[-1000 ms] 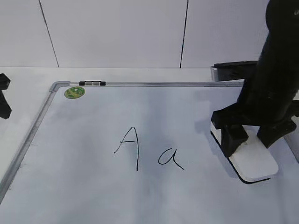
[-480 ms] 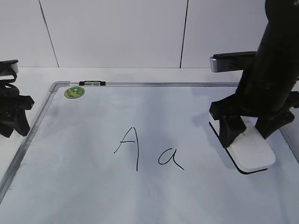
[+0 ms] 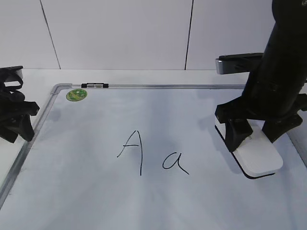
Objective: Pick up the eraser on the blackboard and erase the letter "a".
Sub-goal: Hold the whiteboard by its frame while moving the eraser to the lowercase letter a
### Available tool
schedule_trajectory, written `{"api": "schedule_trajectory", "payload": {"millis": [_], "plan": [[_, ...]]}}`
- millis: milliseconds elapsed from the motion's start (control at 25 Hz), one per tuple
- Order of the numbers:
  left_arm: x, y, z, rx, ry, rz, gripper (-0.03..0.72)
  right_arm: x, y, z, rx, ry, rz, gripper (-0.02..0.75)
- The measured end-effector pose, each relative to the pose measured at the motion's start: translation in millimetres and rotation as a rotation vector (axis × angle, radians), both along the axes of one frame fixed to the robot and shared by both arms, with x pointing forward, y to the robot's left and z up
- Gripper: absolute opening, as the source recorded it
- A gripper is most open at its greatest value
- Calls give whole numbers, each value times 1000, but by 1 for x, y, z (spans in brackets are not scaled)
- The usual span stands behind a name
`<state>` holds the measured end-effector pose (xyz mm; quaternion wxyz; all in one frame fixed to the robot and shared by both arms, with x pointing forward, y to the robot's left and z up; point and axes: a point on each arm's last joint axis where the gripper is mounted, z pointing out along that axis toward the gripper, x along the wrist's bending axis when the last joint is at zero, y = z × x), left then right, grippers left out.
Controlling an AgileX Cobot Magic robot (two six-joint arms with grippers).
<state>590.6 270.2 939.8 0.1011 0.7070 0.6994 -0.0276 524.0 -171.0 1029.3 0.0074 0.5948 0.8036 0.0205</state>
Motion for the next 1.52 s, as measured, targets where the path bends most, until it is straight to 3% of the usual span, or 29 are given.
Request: {"api": "schedule_trajectory", "payload": {"millis": [1280, 1520], "plan": [[6, 1, -15, 17, 44, -3, 305, 0, 0, 0, -1, 0, -1, 540], [6, 0, -15, 9, 48, 1, 173, 0, 0, 0, -1, 0, 1, 540]]}}
